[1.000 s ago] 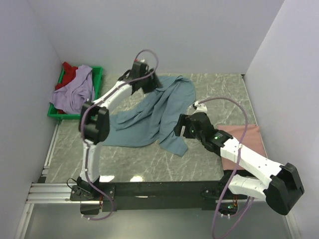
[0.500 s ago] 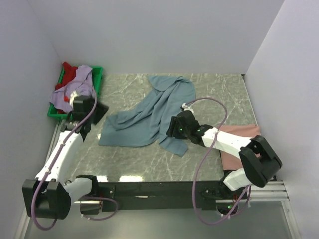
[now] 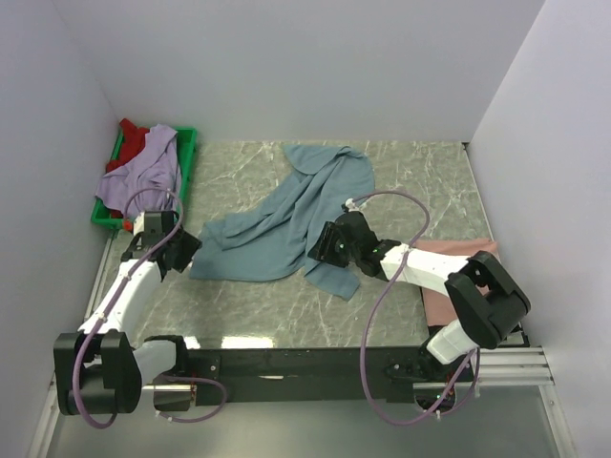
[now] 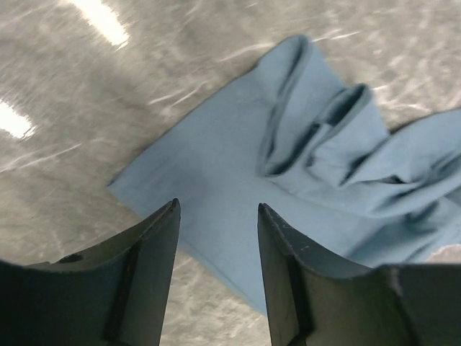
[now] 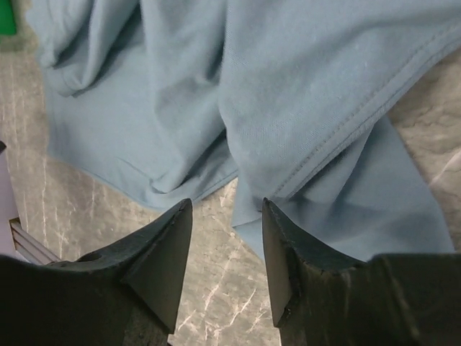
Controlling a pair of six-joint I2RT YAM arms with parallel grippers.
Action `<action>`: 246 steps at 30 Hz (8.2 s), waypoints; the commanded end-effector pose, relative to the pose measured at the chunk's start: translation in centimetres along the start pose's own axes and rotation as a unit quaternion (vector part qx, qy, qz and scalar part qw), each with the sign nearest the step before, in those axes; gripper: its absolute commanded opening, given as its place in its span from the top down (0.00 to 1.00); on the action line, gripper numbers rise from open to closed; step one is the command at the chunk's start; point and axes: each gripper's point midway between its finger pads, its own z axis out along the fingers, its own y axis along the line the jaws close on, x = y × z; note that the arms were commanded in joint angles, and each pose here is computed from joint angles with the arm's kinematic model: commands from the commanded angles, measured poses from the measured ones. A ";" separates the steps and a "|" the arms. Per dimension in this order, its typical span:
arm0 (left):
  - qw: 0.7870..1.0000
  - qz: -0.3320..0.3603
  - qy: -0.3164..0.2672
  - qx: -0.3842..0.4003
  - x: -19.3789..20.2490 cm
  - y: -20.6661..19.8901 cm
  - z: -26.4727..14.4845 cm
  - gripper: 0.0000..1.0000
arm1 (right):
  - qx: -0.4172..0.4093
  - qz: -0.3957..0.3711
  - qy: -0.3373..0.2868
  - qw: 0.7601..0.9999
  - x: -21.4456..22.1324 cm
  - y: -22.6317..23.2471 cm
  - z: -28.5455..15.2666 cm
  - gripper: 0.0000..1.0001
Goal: Fold and stack the t-shirts
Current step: Move the tshirt to the center of the board, then flatten the tshirt out, then fold the tshirt
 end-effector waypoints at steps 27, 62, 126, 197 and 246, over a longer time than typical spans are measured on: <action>0.996 -0.032 -0.001 -0.080 2.7 5.7 4.5 0.54 | 0.009 0.028 -0.003 1.000 0.4 -0.4 1.3 0.50; 0.925 -0.013 -0.294 0.239 -16.8 -13.3 -25.9 0.99 | -0.004 0.034 -0.361 0.932 -20.2 2.7 -30.7 1.00; 0.990 -0.122 0.029 0.071 -6.0 -3.8 5.5 0.99 | 0.110 0.194 -0.111 0.968 -11.6 -15.0 -7.7 1.00; 0.996 -0.065 0.055 0.002 -8.6 -10.3 11.8 0.99 | 0.164 0.267 -0.122 0.942 -19.2 -20.1 -7.9 1.00; 0.987 0.015 0.066 0.145 -8.2 -13.6 5.7 0.32 | 0.227 0.151 -0.113 0.955 -11.9 -17.5 -11.4 0.38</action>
